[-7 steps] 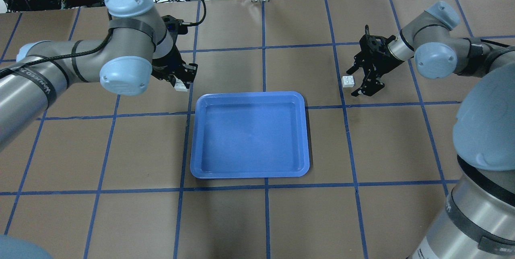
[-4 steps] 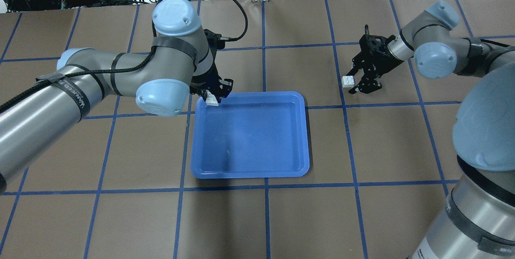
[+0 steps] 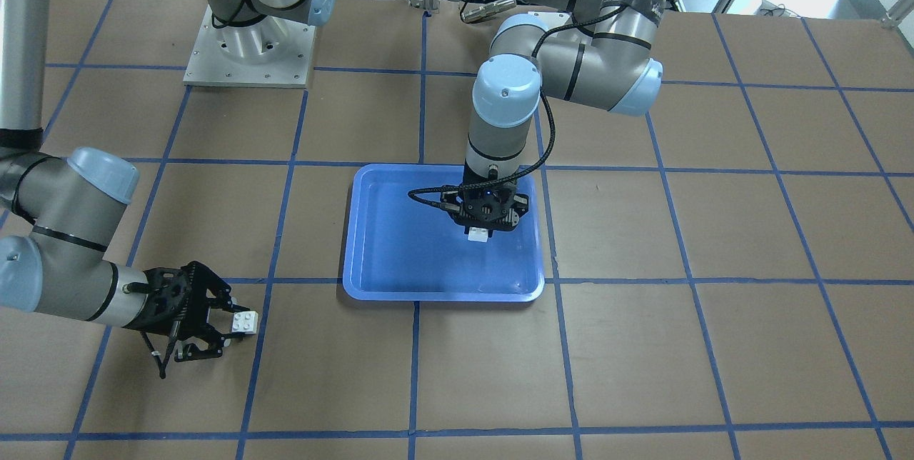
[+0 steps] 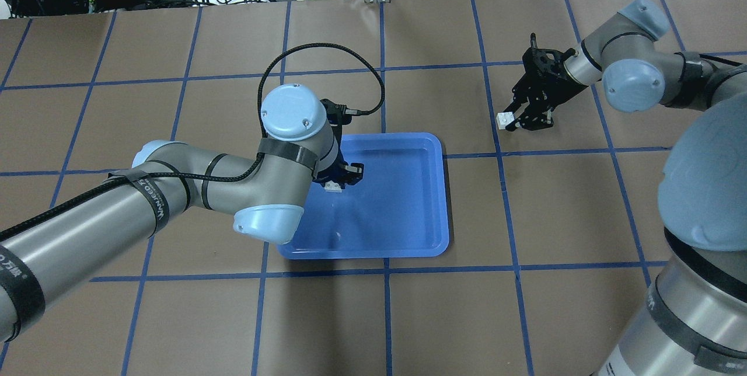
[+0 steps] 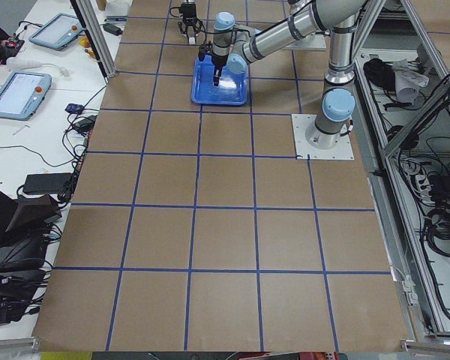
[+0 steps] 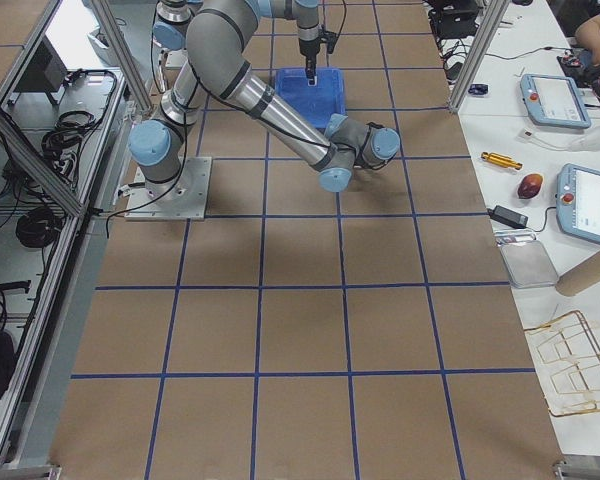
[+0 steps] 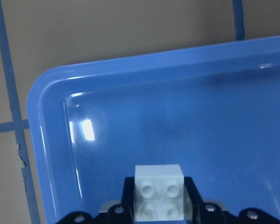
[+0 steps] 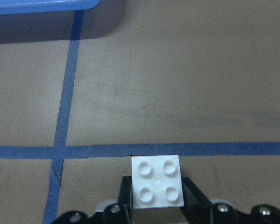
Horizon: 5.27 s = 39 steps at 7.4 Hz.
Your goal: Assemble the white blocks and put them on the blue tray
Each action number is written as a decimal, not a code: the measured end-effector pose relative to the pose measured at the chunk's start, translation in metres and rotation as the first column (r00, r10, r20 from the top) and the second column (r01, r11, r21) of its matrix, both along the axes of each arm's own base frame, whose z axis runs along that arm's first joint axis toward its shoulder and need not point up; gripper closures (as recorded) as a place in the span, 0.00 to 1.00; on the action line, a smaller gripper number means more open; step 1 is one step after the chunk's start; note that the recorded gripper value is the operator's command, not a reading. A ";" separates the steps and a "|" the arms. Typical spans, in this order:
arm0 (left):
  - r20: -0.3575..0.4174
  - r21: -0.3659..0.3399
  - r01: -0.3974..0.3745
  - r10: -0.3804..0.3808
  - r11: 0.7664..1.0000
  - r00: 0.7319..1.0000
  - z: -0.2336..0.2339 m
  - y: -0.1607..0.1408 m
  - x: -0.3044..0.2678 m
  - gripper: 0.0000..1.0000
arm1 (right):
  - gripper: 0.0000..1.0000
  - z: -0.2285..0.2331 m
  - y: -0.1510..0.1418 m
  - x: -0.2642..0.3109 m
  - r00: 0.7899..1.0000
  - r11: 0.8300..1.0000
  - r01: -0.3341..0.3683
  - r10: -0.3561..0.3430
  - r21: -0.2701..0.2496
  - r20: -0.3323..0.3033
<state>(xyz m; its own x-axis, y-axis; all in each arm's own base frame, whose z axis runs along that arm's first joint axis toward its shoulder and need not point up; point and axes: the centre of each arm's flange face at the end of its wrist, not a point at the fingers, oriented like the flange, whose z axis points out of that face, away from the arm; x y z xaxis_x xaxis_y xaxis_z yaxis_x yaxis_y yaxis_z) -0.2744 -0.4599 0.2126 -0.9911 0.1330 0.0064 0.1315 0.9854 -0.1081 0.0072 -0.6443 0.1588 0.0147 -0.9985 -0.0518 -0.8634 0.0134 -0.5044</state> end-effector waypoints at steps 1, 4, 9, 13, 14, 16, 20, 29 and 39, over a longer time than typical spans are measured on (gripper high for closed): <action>0.001 0.003 0.005 -0.005 1.000 1.000 -0.005 0.002 -0.003 0.93 | 1.00 0.008 -0.001 0.003 1.000 1.000 0.004 -0.004 -0.010 -0.002; -0.023 0.022 -0.029 0.029 0.999 0.999 -0.012 0.007 -0.012 0.93 | 1.00 0.041 -0.001 0.028 0.999 0.998 0.048 -0.048 -0.028 -0.017; -0.047 0.067 -0.076 0.079 0.995 0.996 -0.025 0.012 -0.023 0.86 | 1.00 0.085 0.028 0.115 0.996 0.996 -0.023 0.030 -0.084 0.083; -0.038 0.073 -0.082 0.085 0.994 0.996 -0.030 0.012 -0.025 0.16 | 1.00 0.059 0.101 0.162 0.992 0.995 0.013 0.000 -0.100 0.127; -0.033 0.072 -0.083 0.085 0.994 0.996 -0.031 0.012 -0.024 0.14 | 1.00 0.050 0.116 0.169 0.991 0.992 0.049 -0.034 -0.114 0.128; -0.031 0.068 -0.086 0.089 0.994 0.996 -0.028 0.012 -0.024 0.08 | 1.00 0.037 0.136 0.178 0.988 0.989 0.090 -0.074 -0.119 0.133; -0.092 0.078 -0.142 0.149 0.987 0.984 -0.013 -0.006 0.011 0.14 | 1.00 0.033 0.159 0.220 0.986 0.989 0.099 -0.082 -0.109 0.145; -0.123 0.139 0.000 0.017 0.990 0.992 -0.023 -0.010 0.041 1.00 | 1.00 -0.002 0.190 0.251 0.982 0.981 0.103 -0.073 -0.166 0.175; -0.153 0.203 -0.102 0.135 0.974 0.979 -0.027 -0.015 0.026 1.00 | 1.00 -0.008 0.207 0.271 0.981 0.986 0.103 -0.079 -0.133 0.175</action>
